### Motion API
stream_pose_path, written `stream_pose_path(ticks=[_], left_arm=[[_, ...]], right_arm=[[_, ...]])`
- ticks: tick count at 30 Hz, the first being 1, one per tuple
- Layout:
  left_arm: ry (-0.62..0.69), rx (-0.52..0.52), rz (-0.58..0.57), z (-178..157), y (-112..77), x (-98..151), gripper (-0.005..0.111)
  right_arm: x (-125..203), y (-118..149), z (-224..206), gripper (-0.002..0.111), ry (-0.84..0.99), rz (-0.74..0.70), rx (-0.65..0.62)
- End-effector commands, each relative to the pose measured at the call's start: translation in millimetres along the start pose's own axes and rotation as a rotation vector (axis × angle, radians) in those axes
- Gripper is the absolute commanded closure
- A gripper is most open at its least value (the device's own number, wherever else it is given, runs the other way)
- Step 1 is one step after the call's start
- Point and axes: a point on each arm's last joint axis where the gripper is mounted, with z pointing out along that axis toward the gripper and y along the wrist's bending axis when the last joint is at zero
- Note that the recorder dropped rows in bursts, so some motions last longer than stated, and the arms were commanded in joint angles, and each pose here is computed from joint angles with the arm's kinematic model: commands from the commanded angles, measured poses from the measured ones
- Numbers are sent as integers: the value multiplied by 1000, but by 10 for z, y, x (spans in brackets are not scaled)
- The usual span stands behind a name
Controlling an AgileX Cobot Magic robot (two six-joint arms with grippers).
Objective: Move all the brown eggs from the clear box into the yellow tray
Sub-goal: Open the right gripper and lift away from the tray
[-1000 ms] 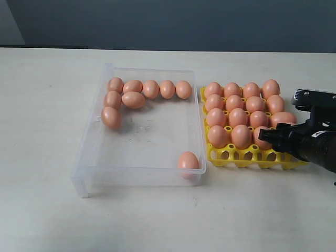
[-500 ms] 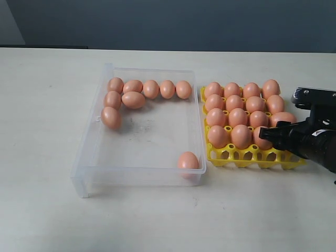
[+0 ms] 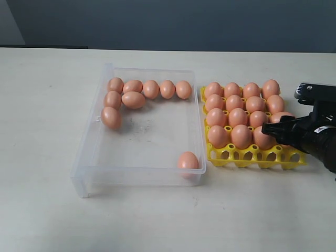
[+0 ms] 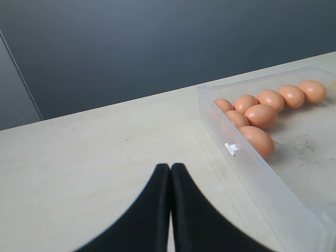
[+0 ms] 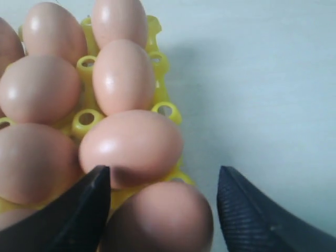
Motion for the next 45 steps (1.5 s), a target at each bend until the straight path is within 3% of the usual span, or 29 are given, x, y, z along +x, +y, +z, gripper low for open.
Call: stream_pose_path(ticks=[1, 9, 34, 45], left_arm=[[-16, -1, -3, -1, 1, -16, 106], [-16, -1, -3, -1, 1, -16, 106], [-16, -1, -3, -1, 1, -16, 106], [-16, -1, -3, -1, 1, -16, 106]], right_arm=[[5, -20, 5, 51, -2, -3, 10], [72, 16, 2, 51, 72, -22, -30], [-34, 31, -103, 51, 31, -18, -67], [-404, 95, -230, 54, -109, 35, -106]])
